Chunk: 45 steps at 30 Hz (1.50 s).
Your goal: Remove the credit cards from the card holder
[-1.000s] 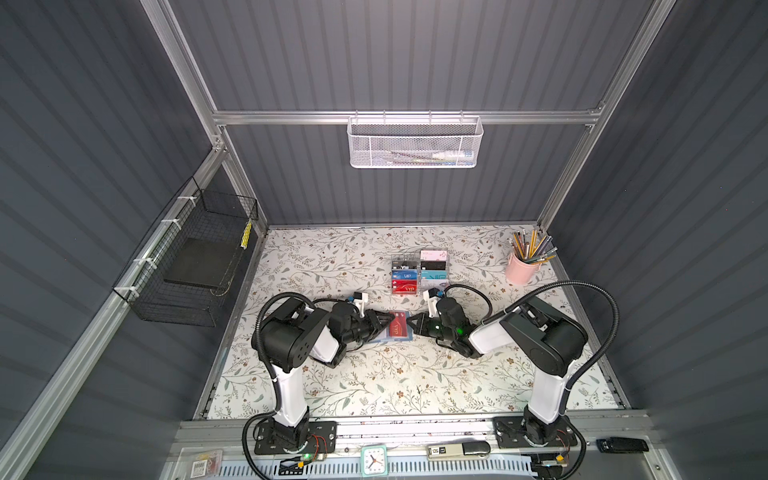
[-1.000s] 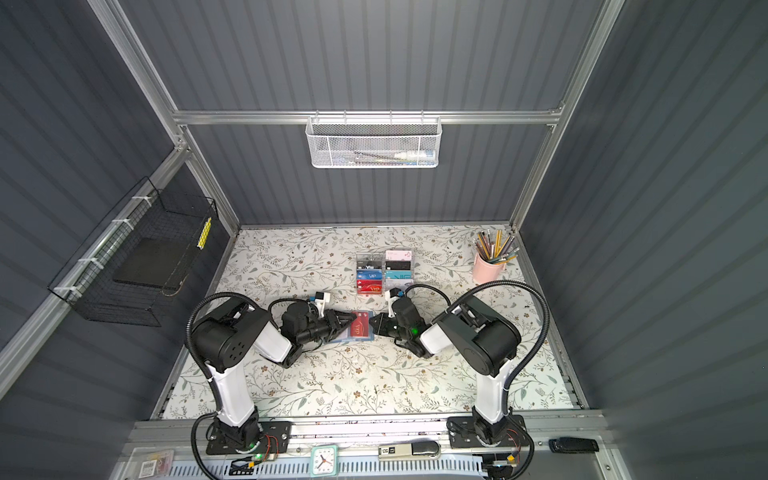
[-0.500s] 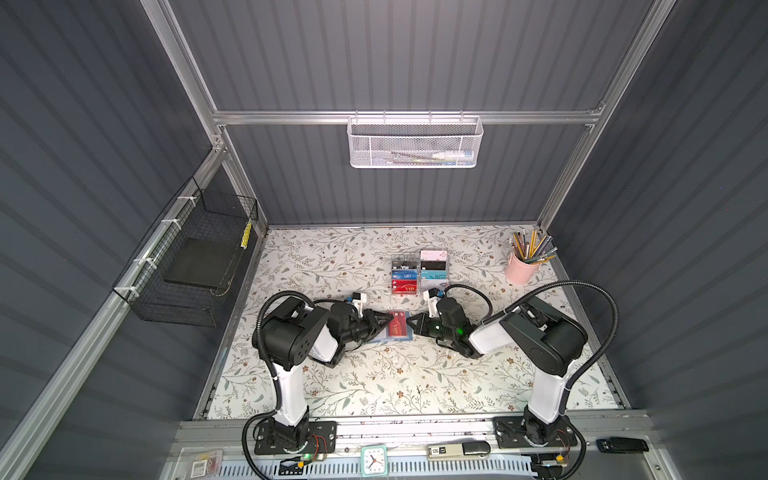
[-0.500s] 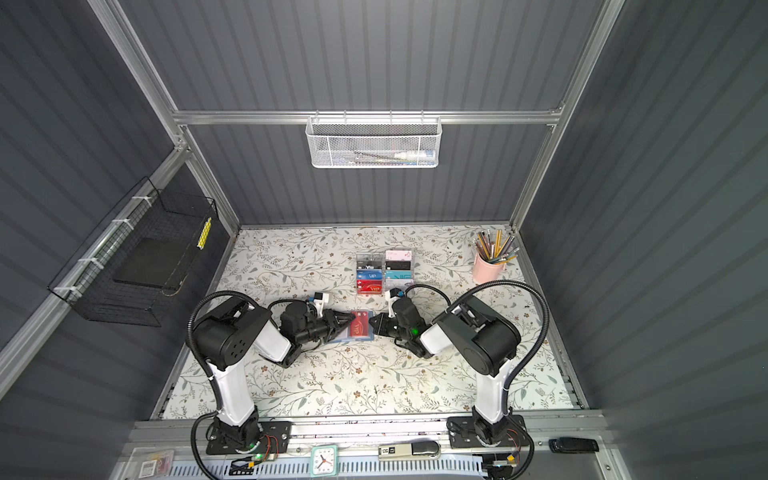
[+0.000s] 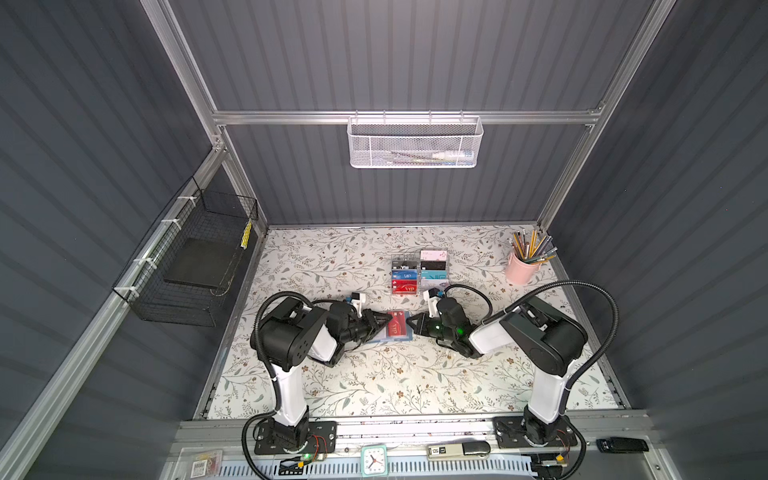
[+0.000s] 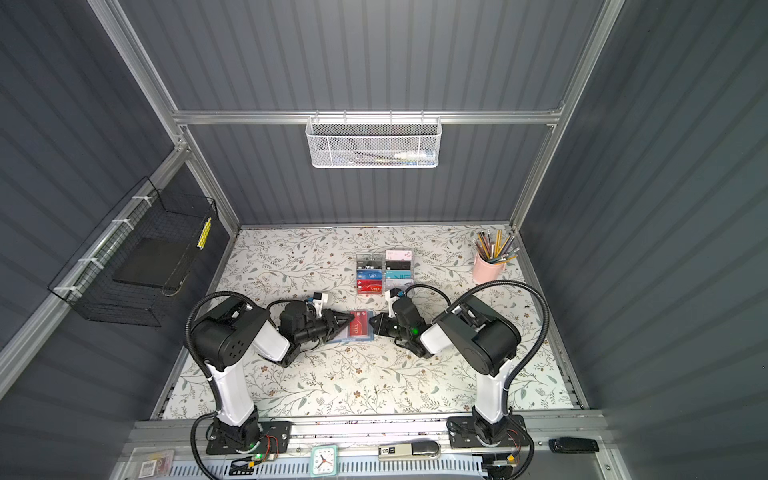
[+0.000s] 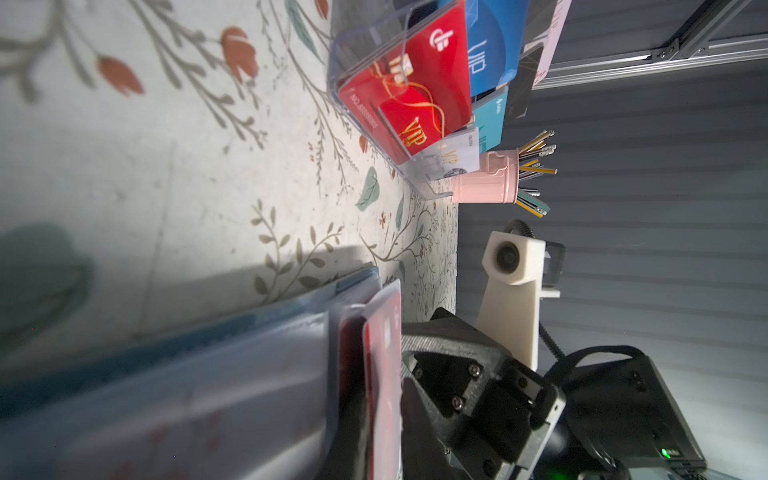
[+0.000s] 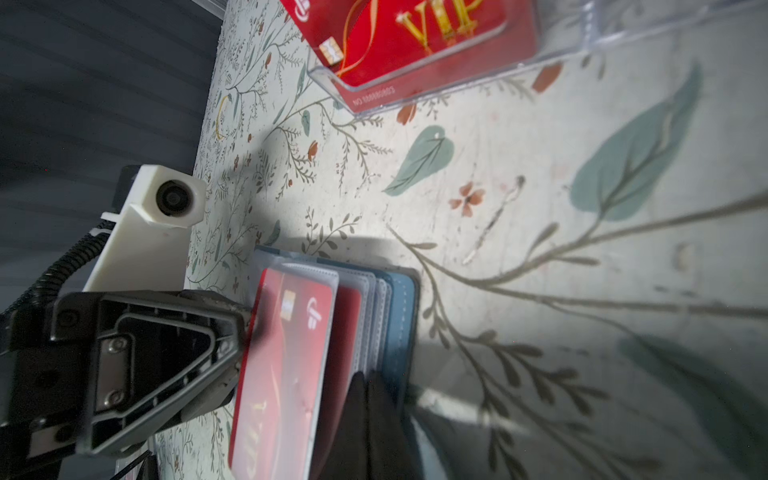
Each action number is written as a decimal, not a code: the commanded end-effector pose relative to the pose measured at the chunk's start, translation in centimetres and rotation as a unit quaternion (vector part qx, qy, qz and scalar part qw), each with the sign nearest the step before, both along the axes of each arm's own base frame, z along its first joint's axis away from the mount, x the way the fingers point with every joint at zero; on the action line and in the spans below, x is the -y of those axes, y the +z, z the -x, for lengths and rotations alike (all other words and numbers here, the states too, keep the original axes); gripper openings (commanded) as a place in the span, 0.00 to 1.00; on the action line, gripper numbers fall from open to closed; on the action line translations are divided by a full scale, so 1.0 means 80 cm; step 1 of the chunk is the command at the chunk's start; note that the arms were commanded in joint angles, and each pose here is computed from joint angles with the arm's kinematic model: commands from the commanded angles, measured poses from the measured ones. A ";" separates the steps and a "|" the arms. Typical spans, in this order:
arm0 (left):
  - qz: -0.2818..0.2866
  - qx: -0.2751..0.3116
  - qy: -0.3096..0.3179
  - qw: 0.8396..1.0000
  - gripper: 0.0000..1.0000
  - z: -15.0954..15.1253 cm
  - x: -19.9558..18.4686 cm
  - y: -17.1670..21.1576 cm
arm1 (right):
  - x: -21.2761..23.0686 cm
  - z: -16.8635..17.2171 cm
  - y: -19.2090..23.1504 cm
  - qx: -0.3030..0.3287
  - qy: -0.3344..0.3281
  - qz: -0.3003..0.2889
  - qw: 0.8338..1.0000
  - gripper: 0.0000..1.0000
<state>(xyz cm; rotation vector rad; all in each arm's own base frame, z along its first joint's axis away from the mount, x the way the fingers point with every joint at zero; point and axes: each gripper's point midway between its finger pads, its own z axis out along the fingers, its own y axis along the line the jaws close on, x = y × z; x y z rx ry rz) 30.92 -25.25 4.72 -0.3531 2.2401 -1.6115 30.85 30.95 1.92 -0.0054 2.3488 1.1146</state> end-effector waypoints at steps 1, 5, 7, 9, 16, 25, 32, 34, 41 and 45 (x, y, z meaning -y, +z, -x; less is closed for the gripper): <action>0.001 0.018 -0.008 1.000 0.16 0.004 -0.004 0.009 | 0.042 0.047 -0.082 -0.100 -0.001 0.091 0.991 0.04; -0.006 0.018 -0.005 1.000 0.16 0.002 -0.008 0.006 | 0.042 0.047 -0.082 -0.100 -0.002 0.089 0.991 0.04; -0.009 0.017 -0.005 1.000 0.16 0.003 -0.009 0.004 | 0.042 0.047 -0.083 -0.100 -0.003 0.089 0.991 0.04; -0.008 0.019 -0.004 1.000 0.16 0.002 -0.009 0.006 | 0.043 0.047 -0.084 -0.101 -0.003 0.089 0.991 0.04; -0.007 0.018 -0.003 1.000 0.16 0.002 -0.013 0.006 | 0.042 0.047 -0.085 -0.102 -0.002 0.088 0.991 0.04; -0.010 0.017 -0.002 1.000 0.12 0.003 -0.015 0.005 | 0.043 0.048 -0.086 -0.102 -0.003 0.086 0.991 0.04; -0.018 0.020 -0.002 1.000 0.06 0.003 -0.017 0.007 | 0.043 0.048 -0.087 -0.102 -0.003 0.086 0.991 0.04; -0.021 0.021 -0.001 1.000 0.04 0.003 -0.018 0.008 | 0.043 0.049 -0.087 -0.103 -0.003 0.086 0.991 0.04; -0.035 0.025 -0.002 0.999 0.00 0.003 -0.019 0.011 | 0.042 0.048 -0.085 -0.101 -0.002 0.085 0.991 0.04; -0.055 0.026 0.001 0.998 0.00 0.003 -0.024 0.012 | 0.042 0.047 -0.079 -0.095 -0.001 0.084 0.992 0.05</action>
